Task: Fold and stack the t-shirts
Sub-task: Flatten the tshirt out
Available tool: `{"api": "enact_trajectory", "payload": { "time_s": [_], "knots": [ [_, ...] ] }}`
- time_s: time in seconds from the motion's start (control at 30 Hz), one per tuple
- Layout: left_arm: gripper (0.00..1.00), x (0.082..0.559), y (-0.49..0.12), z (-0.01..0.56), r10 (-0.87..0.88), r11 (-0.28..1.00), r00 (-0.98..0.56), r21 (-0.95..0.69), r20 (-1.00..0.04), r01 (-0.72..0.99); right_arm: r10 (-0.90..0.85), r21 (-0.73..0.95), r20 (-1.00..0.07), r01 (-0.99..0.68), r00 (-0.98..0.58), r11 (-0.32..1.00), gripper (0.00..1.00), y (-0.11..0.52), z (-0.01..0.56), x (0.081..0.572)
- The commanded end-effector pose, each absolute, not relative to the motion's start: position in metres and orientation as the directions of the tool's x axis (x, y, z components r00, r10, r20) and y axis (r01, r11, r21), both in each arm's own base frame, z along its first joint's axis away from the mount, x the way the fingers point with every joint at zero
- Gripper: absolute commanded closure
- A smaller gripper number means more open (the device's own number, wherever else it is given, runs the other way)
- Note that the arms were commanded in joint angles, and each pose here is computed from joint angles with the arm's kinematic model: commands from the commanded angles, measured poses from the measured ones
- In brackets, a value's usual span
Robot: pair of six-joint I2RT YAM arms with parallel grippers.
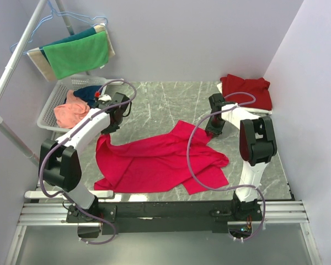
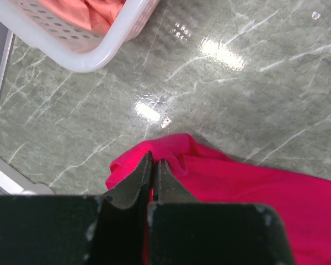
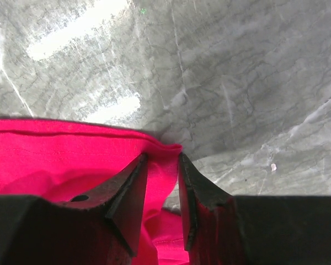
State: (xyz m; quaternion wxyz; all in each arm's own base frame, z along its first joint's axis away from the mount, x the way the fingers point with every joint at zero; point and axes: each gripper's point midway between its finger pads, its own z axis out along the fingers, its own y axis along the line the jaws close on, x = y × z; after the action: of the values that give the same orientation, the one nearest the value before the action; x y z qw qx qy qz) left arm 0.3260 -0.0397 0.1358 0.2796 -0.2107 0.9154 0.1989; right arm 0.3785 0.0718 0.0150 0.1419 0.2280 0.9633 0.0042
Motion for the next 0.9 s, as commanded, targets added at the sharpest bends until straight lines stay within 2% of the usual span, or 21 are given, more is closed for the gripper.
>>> {"api": "enact_trajectory", "payload": {
  "time_s": [0.0, 0.07, 0.1, 0.27, 0.47, 0.7, 0.87],
  "knots": [
    [0.99, 0.337, -0.043, 0.149, -0.281, 0.837, -0.730, 0.214, -0.623, -0.504, 0.447, 0.062, -0.239, 0.445, -0.862, 0.893, 0.72, 0.072, 0.005, 0.380],
    [0.99, 0.337, -0.042, 0.149, -0.280, 0.836, -0.731, 0.216, -0.622, -0.505, 0.445, 0.060, -0.239, 0.444, -0.863, 0.894, 0.86, 0.072, 0.005, 0.381],
    [0.99, 0.336, -0.042, 0.149, -0.280, 0.836, -0.731, 0.216, -0.622, -0.505, 0.445, 0.059, -0.238, 0.445, -0.863, 0.894, 1.00, 0.072, 0.006, 0.381],
    [0.99, 0.336, -0.041, 0.154, -0.279, 0.837, -0.723, 0.209, -0.632, -0.506, 0.443, 0.055, -0.273, 0.445, -0.854, 0.894, 1.00, 0.068, 0.019, 0.384],
    [0.99, 0.349, -0.044, 0.183, -0.284, 0.844, -0.679, 0.159, -0.678, -0.512, 0.408, 0.027, -0.460, 0.447, -0.789, 0.894, 1.00, 0.045, 0.092, 0.405],
    [0.99, 0.392, -0.048, 0.277, -0.279, 0.862, -0.492, 0.010, -0.824, -0.506, 0.381, 0.133, -0.736, 0.432, -0.560, 0.892, 1.00, 0.021, 0.253, 0.427],
    [0.99, 0.421, -0.049, 0.367, -0.256, 0.888, -0.318, -0.092, -0.913, -0.451, 0.356, 0.226, -0.859, 0.353, -0.367, 0.908, 1.00, 0.010, 0.374, 0.427]
  ]
}}
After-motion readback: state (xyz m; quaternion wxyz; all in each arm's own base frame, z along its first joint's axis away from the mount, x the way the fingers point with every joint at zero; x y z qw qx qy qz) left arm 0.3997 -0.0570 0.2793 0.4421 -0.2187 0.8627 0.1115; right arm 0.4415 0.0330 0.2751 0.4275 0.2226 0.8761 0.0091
